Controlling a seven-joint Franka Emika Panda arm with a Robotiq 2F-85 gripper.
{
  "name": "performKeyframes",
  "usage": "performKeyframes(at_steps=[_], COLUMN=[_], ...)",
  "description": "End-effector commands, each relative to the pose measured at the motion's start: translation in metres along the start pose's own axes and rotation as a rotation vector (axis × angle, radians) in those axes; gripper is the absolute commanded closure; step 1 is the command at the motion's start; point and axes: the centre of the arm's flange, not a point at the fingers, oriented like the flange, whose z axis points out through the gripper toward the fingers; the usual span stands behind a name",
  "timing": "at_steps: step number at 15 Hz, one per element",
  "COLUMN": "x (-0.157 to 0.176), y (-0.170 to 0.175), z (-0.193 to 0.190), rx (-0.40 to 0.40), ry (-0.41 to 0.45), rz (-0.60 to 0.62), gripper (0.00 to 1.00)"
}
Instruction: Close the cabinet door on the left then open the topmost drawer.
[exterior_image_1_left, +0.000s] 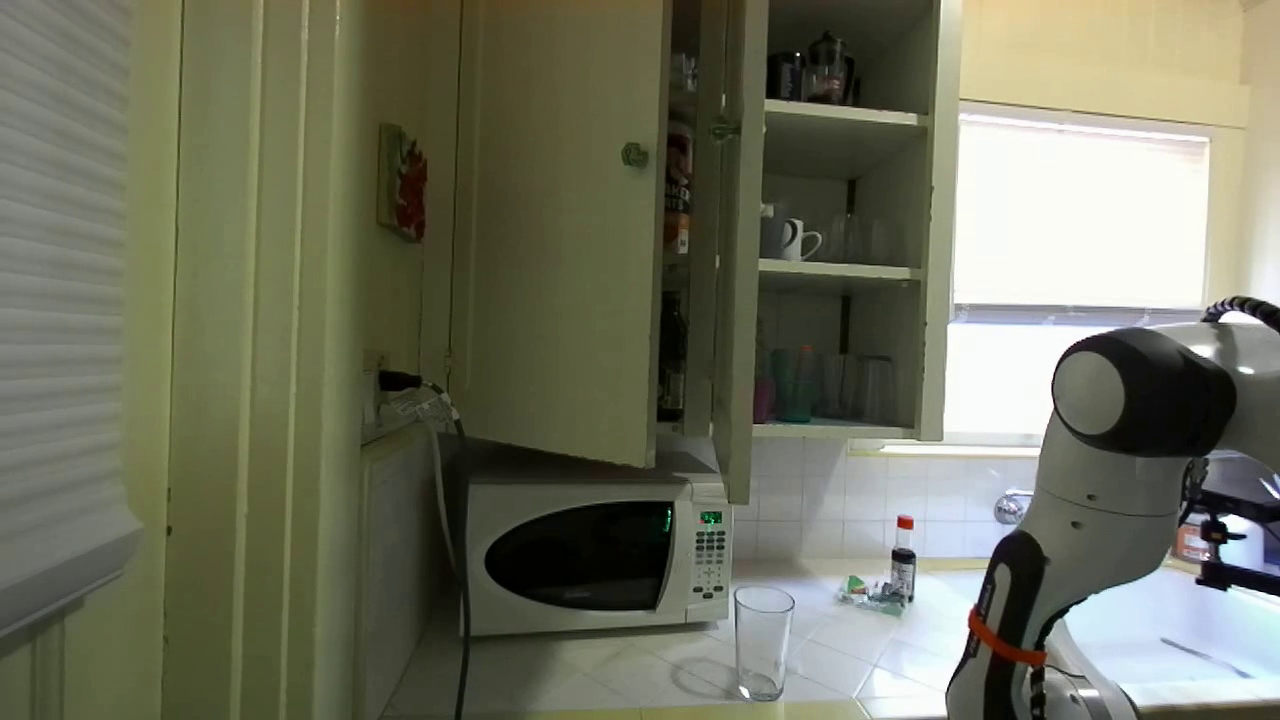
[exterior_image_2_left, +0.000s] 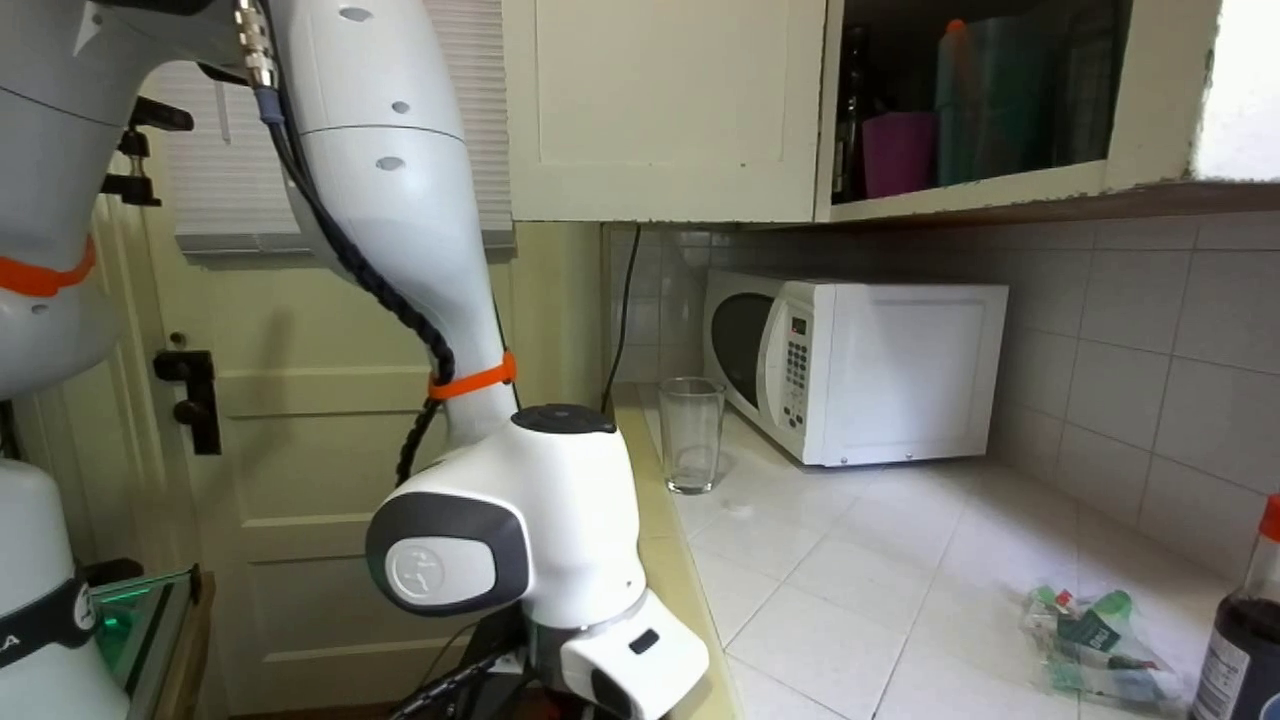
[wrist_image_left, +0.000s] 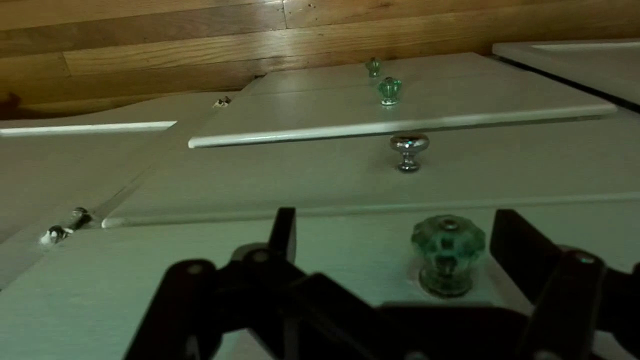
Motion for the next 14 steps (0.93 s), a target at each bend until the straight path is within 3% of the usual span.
performKeyframes(at_steps=[1, 6, 14], x=[-0.008, -0.032, -0.035], y=[0.003, -0.013, -0.025], z=[0.014, 0.025, 0.024], rx=[-0.021, 0.034, 0.069], ry=[-0.013, 0.018, 0.108], rz=[-0.053, -0.057, -0.001], gripper=[0.0, 0.0, 0.0])
